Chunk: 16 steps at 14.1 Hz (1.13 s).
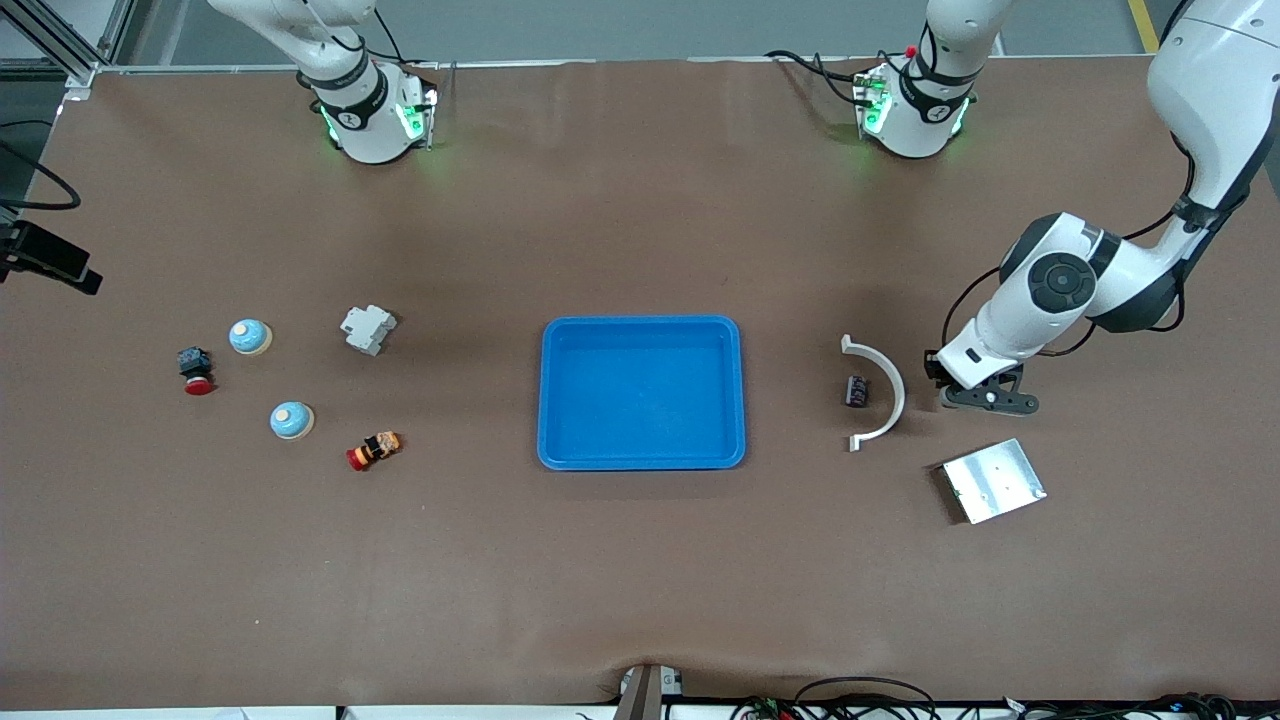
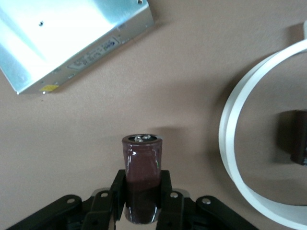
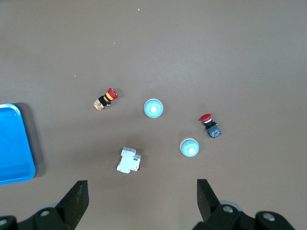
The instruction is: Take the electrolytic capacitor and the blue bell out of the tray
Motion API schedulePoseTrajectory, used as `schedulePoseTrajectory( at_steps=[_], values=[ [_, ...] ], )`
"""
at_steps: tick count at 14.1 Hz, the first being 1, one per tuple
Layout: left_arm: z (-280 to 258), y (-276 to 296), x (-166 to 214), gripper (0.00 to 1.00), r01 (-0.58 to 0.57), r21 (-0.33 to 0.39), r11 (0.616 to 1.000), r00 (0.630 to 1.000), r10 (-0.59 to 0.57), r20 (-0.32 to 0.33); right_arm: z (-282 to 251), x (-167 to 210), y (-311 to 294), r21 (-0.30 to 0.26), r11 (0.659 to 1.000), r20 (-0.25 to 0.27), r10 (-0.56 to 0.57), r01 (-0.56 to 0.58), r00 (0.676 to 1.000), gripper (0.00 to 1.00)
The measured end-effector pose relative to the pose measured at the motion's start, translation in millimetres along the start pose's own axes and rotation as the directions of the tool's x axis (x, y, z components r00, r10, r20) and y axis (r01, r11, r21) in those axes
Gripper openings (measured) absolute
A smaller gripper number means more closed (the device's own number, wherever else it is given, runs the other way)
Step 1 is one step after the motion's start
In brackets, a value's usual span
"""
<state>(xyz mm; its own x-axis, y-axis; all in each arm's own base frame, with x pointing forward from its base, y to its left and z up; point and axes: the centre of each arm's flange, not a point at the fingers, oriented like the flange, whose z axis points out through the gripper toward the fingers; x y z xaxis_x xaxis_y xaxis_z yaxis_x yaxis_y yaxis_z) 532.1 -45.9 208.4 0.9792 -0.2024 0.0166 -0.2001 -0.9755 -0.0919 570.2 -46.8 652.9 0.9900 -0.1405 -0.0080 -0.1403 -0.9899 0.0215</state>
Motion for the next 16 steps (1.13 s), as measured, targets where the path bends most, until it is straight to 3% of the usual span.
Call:
schedulePoseTrajectory(
  at_steps=[14,15,16],
  values=[
    [31.0,7.6,-19.5,0.32,-0.034,0.005,0.999,0.999,0.034,-0.014,0.1,-1.4,2.7,-0.001,1.0,0.005,0.005,-0.005,1.0,1.0],
    [31.3,6.4,-19.4,0.37,-0.009,0.008,1.0,1.0,0.009,-0.015,0.2,-1.3,3.5,-0.001,1.0,0.005,0.006,-0.006,1.0,1.0],
    [32.9,4.0,-20.0,0.48,0.014,0.014,1.0,1.0,-0.014,-0.015,0.4,-1.3,3.9,-0.001,1.0,0.006,0.007,-0.007,1.0,1.0]
  ],
)
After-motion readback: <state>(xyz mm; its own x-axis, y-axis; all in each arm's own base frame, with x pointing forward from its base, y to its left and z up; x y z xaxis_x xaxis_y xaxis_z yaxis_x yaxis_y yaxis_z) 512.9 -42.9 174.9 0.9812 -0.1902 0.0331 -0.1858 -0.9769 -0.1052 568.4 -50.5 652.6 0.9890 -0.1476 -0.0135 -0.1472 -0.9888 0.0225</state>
